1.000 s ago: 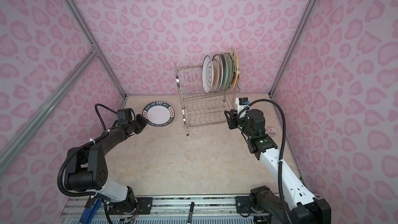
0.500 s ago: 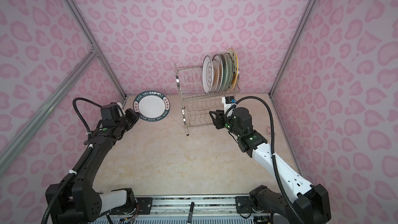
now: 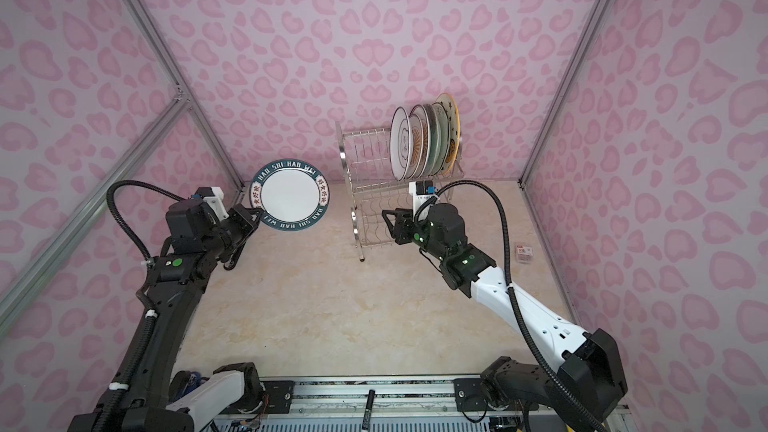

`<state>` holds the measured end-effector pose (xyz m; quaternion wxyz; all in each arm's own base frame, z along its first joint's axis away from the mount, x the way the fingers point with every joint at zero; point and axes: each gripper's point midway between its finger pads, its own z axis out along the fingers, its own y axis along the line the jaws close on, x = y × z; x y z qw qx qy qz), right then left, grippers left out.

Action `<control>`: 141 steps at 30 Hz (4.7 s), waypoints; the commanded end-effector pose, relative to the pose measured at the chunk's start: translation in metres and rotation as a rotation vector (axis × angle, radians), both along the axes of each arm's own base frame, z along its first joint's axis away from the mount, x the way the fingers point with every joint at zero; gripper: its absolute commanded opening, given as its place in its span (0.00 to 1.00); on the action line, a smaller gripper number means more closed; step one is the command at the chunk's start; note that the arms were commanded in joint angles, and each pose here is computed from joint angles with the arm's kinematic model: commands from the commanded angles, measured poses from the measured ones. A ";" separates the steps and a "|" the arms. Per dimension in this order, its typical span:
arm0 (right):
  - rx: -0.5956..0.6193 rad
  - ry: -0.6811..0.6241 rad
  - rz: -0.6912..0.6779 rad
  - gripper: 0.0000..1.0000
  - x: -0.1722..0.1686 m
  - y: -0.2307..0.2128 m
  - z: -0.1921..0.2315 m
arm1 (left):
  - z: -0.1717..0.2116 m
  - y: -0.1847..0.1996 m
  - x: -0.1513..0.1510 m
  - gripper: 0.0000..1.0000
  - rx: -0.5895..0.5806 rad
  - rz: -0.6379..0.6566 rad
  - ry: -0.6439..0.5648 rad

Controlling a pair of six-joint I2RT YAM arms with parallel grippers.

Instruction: Load the plates into the dish rack

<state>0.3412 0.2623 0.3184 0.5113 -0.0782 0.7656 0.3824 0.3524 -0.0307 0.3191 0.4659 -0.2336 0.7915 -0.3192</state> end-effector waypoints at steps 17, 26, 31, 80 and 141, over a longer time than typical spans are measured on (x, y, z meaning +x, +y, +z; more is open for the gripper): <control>0.094 -0.069 0.099 0.52 -0.001 0.039 0.060 | 0.098 -0.045 -0.036 0.03 -0.061 -0.269 -0.321; 0.134 -0.124 0.190 0.55 -0.003 0.067 0.097 | 0.114 -0.058 -0.048 0.03 -0.094 -0.353 -0.392; 0.147 -0.151 0.234 0.55 -0.006 0.082 0.113 | 0.114 -0.060 -0.050 0.03 -0.104 -0.371 -0.403; 0.175 -0.170 0.347 0.05 -0.015 0.115 0.143 | 0.113 -0.079 -0.044 0.03 -0.119 -0.425 -0.413; -0.466 -0.405 -0.810 0.00 0.092 -0.005 0.174 | 0.040 -0.048 -0.054 0.48 0.097 -0.232 -0.205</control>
